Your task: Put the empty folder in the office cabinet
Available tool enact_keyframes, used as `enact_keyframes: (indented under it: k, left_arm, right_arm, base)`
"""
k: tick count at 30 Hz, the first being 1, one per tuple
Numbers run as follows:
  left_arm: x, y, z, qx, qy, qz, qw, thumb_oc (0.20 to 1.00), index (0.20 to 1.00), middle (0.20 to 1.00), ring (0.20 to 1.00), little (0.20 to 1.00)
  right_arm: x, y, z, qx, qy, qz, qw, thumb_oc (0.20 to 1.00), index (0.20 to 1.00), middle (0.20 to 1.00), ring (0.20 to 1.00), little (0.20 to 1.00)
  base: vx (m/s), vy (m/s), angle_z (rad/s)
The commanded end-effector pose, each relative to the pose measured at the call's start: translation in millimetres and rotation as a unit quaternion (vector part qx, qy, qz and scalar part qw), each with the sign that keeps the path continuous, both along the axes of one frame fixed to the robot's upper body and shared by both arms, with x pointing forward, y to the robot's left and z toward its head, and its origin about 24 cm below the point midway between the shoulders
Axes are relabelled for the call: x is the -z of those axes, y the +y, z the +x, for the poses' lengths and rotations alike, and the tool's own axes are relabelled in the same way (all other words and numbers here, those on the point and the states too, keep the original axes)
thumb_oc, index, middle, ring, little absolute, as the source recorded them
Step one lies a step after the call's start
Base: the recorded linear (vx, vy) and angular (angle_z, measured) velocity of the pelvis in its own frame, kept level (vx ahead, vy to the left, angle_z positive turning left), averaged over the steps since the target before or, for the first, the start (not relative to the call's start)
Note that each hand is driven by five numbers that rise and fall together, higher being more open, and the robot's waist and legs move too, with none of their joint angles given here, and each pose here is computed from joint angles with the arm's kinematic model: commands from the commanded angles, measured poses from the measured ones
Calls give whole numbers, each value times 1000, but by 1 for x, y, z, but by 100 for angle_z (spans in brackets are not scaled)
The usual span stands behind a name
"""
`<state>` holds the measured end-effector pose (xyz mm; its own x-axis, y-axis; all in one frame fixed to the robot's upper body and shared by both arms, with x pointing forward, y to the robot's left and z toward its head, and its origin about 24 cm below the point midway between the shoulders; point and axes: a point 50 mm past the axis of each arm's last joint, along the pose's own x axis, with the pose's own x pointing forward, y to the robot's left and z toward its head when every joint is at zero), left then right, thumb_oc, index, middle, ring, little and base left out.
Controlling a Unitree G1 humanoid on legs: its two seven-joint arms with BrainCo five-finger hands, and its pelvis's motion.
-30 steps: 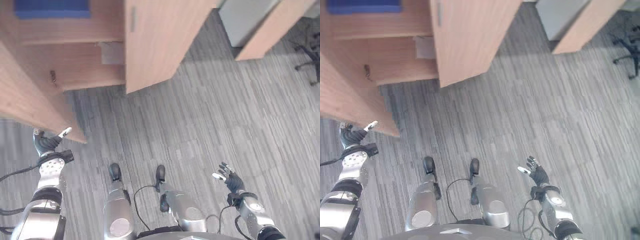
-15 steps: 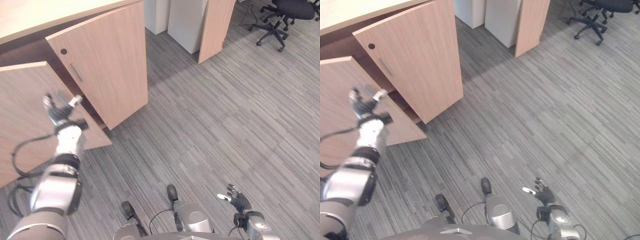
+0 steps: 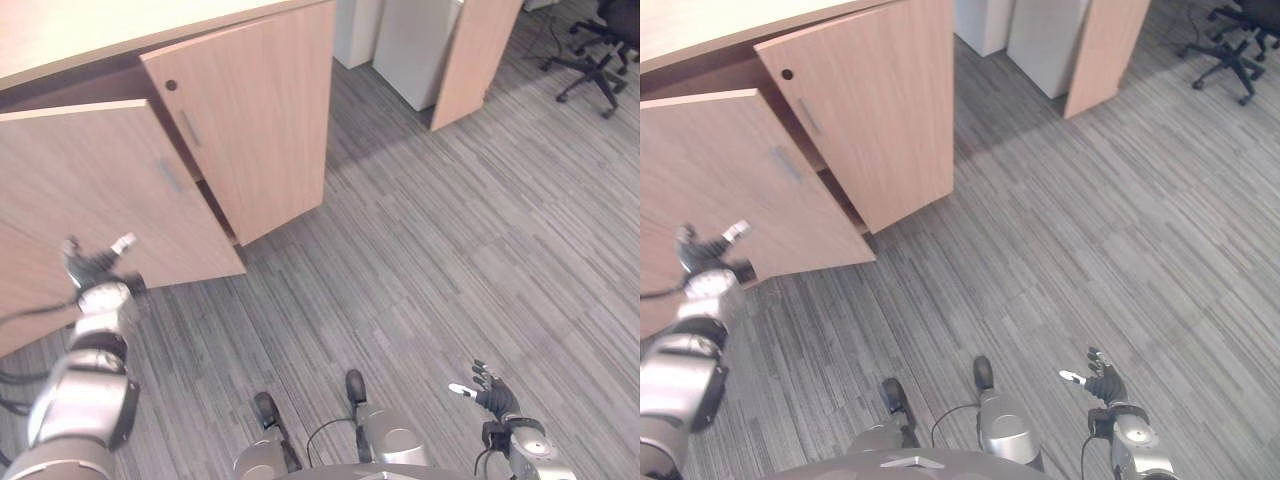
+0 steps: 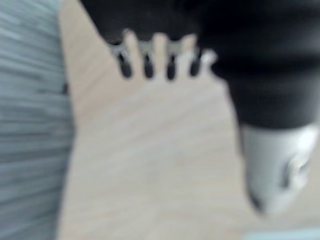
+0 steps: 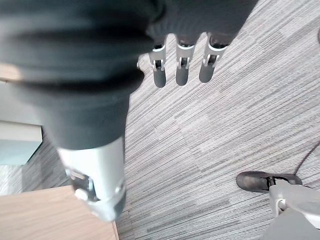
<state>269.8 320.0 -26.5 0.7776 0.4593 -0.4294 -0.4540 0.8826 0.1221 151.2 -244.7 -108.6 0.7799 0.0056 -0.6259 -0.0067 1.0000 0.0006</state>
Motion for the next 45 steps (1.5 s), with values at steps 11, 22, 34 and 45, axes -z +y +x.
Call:
enact_keyframes:
  k: [11, 22, 34, 45]
  left_arm:
    - [127, -82, -169, 123, 259, -135, 948, 1000, 1000, 1000, 1000, 1000]
    - [128, -85, -174, 127, 253, -145, 948, 1000, 1000, 1000, 1000, 1000]
    - [131, -108, -168, 133, 244, -200, 939, 1000, 1000, 1000, 1000, 1000]
    - [135, -117, -170, 127, 255, -205, 936, 1000, 1000, 1000, 1000, 1000]
  right_arm:
    - [20, 28, 0, -79, 61, -9, 995, 1000, 1000, 1000, 1000, 1000]
    - [18, 40, 11, -165, 66, -8, 984, 1000, 1000, 1000, 1000, 1000]
    - [24, 42, 8, -107, 73, -22, 991, 1000, 1000, 1000, 1000, 1000]
    - [40, 47, -16, -86, 135, -14, 987, 1000, 1000, 1000, 1000, 1000]
  base:
    - [64, -101, 52]
    - [-49, -212, 25]
    - [-34, -40, 22]
    - [40, 71, 2]
